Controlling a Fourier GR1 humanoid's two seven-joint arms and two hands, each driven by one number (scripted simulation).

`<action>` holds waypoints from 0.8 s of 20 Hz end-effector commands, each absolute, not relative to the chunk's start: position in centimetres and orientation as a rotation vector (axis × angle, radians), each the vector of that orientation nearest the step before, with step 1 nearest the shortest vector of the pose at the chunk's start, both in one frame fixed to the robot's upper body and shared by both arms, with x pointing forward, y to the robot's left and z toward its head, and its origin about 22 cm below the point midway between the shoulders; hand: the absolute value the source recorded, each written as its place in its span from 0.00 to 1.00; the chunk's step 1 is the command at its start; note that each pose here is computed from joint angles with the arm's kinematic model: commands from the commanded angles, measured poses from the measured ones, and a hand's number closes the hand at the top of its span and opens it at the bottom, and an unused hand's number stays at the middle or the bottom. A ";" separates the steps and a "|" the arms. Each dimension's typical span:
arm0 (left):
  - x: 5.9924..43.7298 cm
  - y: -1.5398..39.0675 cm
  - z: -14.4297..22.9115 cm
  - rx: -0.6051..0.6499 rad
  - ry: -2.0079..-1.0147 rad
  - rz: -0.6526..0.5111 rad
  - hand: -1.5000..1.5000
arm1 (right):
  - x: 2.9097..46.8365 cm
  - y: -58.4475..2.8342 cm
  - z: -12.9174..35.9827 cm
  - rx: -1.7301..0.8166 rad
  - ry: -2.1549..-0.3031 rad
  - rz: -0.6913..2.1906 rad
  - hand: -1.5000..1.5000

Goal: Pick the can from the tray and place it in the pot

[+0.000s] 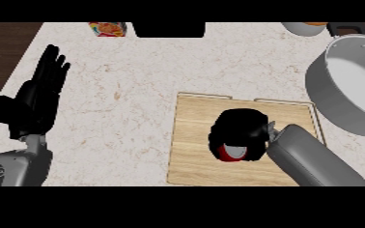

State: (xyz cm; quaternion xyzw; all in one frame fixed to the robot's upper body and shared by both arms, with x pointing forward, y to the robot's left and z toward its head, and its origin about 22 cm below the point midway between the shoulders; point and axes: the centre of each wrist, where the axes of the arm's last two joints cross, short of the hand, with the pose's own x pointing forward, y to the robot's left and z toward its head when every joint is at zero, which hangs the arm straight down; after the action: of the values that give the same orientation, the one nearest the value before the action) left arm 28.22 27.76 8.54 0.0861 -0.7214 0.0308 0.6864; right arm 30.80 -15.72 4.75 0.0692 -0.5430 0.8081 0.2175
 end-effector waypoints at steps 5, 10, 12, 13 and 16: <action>28.1 28.1 8.6 0.211 -1.615 0.096 0.50 | 29.6 -16.7 1.5 0.035 -1.384 2.005 1.00; 27.0 29.9 7.7 0.278 -1.584 0.139 0.50 | 29.4 -21.0 -0.6 -0.316 -1.205 1.490 1.00; 26.3 29.0 7.3 0.247 -1.592 0.090 0.50 | 28.4 -18.1 -0.7 -0.373 -1.189 1.396 1.00; 26.8 29.6 8.0 0.247 -1.603 0.116 0.50 | 27.2 -18.0 -0.6 -0.415 -1.191 1.368 1.00; 26.9 29.2 8.1 0.236 -1.587 0.099 0.50 | 25.2 -15.4 1.6 -0.491 -1.209 1.267 1.00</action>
State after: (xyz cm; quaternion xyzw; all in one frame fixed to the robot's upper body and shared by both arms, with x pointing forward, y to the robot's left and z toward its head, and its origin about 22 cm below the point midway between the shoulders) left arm 27.02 29.37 8.09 0.1091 -0.7125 0.0474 0.6915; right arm 27.97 -17.27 2.17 -0.1744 -0.5603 0.5960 0.5481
